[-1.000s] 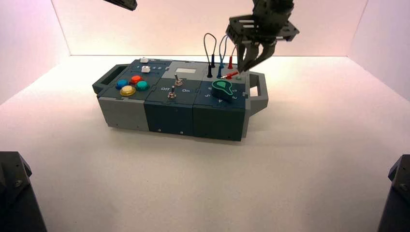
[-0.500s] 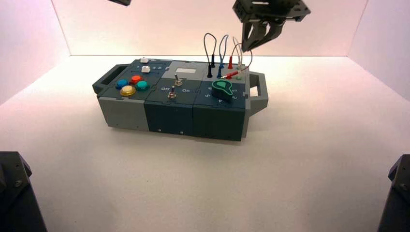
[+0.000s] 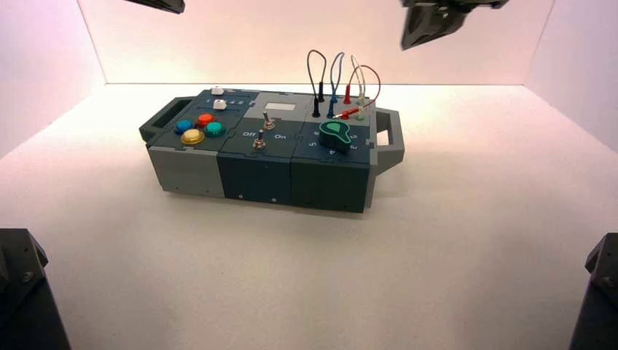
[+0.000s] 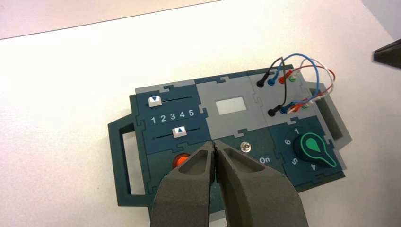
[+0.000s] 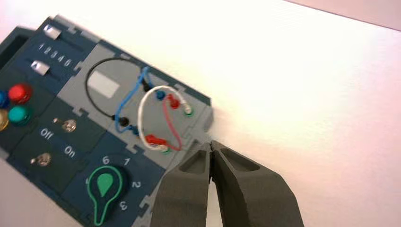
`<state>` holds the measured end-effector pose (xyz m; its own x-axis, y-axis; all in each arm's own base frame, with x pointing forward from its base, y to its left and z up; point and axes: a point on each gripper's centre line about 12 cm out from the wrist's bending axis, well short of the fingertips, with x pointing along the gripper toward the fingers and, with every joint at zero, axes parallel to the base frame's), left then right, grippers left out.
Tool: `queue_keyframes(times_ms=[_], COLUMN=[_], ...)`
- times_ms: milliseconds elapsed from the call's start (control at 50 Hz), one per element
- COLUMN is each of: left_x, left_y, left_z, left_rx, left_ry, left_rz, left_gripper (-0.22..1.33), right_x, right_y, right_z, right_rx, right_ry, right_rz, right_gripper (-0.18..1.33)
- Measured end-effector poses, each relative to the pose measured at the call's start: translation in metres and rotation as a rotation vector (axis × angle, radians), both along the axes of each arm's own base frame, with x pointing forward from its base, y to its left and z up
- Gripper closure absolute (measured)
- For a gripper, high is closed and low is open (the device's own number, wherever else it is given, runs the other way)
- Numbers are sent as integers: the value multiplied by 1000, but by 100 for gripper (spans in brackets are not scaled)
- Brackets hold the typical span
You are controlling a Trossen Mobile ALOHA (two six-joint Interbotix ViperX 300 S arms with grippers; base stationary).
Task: Insert the white wire.
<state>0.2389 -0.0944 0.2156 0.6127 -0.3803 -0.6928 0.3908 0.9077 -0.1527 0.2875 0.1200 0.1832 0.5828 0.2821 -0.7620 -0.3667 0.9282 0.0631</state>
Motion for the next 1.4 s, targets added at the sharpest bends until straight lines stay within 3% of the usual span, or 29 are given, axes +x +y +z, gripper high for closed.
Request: queue_keyframes(times_ms=[380, 740, 1020, 1200, 1400], left_x=[6, 10, 6, 7, 13], left_y=[8, 35, 42, 49, 68], left_z=[0, -10, -19, -19, -18], left_rx=[-1, 13, 25, 52, 87], left_ry=[-88, -94, -76, -103, -162], left_rz=[61, 180, 199, 216, 286], left_gripper=[121, 121, 121, 121, 121], right_x=[-9, -28, -34, -35, -39], right_y=[-29, -64, -70, -72, -75], right_z=[7, 18, 25, 27, 33], right_rx=[41, 64, 72, 74, 84], right_ry=[-148, -277, -312, -327, -367], right_rz=[-95, -205, -220, -230, -238], right_gripper=[130, 130, 130, 130, 130])
